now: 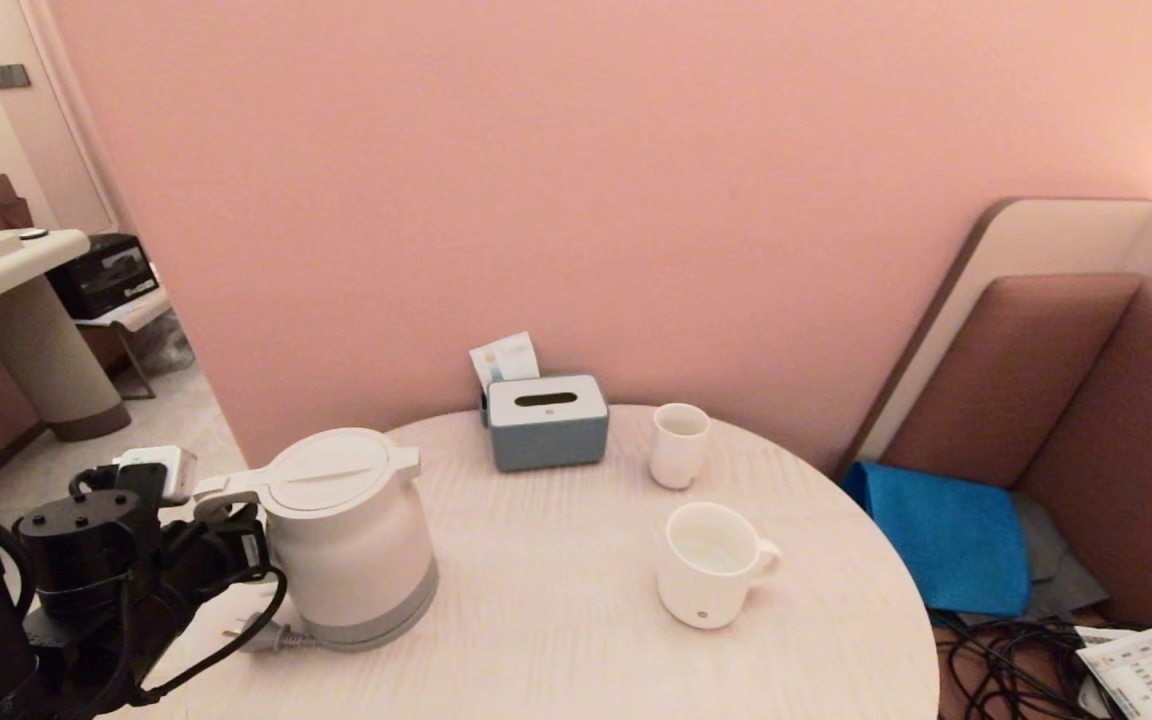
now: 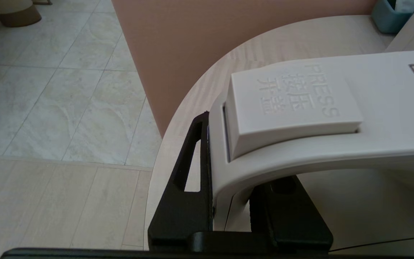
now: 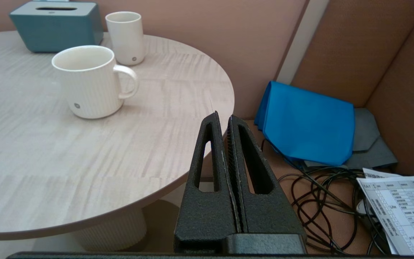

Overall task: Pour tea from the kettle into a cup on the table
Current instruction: Put down the kettle on the table

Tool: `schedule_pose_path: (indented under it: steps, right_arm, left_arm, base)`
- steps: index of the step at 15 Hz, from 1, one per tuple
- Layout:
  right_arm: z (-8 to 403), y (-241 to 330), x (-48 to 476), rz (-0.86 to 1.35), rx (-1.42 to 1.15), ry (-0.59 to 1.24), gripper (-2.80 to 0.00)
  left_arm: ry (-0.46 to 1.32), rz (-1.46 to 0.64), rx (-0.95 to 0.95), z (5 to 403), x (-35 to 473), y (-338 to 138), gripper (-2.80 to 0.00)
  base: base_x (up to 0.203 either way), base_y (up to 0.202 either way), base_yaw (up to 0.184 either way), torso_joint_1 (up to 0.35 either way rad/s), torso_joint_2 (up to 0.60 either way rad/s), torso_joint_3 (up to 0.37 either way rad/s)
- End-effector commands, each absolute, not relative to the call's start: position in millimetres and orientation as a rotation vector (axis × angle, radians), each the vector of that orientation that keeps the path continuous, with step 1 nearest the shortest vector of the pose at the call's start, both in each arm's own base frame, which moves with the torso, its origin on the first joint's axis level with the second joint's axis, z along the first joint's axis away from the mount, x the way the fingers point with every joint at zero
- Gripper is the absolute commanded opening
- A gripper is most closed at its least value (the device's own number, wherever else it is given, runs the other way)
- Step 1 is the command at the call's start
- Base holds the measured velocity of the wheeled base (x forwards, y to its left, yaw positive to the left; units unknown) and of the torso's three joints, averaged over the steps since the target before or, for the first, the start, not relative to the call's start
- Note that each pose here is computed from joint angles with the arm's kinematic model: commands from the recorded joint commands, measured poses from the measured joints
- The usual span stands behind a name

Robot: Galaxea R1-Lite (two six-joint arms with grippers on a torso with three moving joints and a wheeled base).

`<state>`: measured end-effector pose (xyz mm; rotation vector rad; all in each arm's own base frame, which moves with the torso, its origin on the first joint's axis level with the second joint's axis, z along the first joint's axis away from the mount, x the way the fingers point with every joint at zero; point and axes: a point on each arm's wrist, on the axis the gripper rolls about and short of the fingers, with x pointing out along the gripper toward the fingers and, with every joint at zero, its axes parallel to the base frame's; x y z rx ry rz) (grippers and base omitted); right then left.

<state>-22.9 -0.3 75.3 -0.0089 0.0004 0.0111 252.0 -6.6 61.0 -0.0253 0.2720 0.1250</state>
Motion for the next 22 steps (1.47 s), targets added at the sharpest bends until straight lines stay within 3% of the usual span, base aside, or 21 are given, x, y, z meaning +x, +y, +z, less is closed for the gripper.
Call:
schedule_pose_path:
  steps: [1,5,6,7,22]
  right_arm:
    - [75.3,-0.3,-22.8,0.012,-0.009,0.001,-2.80]
    - [75.3,-0.2,-22.8,0.011,-0.009,0.001,-2.80]
    - [75.3,-0.3,-22.8,0.012,-0.009,0.001,-2.80]
    - [75.3,-0.3,-22.8,0.011,-0.009,0.001,-2.80]
    - [75.3,-0.3,-22.8,0.011,-0.009,0.001,-2.80]
  left_arm:
    - [0.264,0.126,-0.025,61.6,252.1,-6.5,-2.80]
    - [0.265,0.126,-0.023,61.6,251.4,-6.5,-2.80]
    - [0.273,0.126,-0.024,60.8,249.3,-6.4,-0.40]
    - [0.281,0.126,-0.023,60.3,246.4,-6.3,0.00]
    - [0.320,0.130,-0.033,60.9,222.9,-4.7,0.00]
  base:
    - [0.000,0.000,0.000,0.000,0.00,0.000]
    - [0.000,0.000,0.000,0.000,0.00,0.000]
    - [0.000,0.000,0.000,0.000,0.00,0.000]
    - [0.000,0.000,0.000,0.000,0.00,0.000]
    - [0.000,0.000,0.000,0.000,0.00,0.000]
